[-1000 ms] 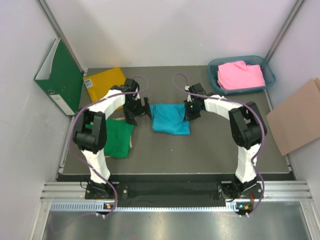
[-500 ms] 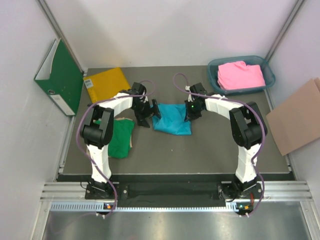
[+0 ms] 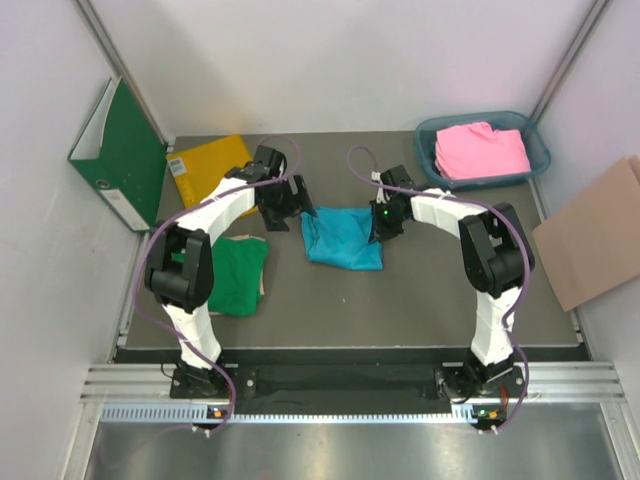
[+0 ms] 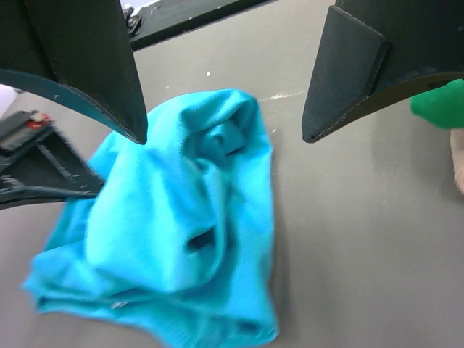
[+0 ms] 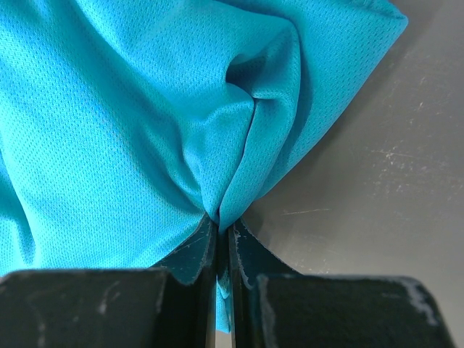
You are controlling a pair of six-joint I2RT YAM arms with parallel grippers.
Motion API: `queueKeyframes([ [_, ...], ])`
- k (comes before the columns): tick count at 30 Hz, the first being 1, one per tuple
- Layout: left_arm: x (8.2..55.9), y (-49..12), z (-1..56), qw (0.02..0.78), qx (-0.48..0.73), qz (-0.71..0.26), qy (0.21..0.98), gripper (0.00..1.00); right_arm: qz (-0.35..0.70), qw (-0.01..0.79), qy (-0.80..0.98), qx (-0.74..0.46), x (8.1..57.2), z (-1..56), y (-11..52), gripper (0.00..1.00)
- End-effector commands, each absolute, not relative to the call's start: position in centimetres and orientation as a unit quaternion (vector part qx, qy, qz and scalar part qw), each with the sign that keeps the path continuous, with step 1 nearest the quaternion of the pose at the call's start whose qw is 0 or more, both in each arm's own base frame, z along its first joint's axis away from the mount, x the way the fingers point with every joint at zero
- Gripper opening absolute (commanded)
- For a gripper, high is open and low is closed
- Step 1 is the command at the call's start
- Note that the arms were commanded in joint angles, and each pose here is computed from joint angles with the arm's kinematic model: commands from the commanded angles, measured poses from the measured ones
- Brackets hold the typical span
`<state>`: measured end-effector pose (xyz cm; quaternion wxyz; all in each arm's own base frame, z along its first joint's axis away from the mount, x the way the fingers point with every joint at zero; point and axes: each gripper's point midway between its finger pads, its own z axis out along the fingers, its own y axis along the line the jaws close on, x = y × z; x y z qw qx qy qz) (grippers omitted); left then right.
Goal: Fold and stack the t-shirts
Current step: Put the neatly folded tshirt into the corner of the board with the left arm
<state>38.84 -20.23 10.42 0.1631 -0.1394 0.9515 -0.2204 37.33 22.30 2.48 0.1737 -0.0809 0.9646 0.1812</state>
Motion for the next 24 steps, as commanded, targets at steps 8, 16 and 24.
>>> queueKeyframes([
  [8,38.5,-21.6,6.8,0.101,-0.141,-0.232,0.957,0.99,0.145,0.136,0.977,-0.079,36.6,-0.2,20.1,0.03],
  [16,37.7,-23.1,4.4,0.07,-0.117,-0.243,0.96,0.99,0.145,0.133,0.977,-0.08,36.5,-0.4,20.1,0.04],
  [24,35.5,-26.8,1.2,0.02,-0.07,-0.242,0.968,0.83,0.156,0.133,0.975,-0.08,36.8,-0.1,20.4,0.05],
])
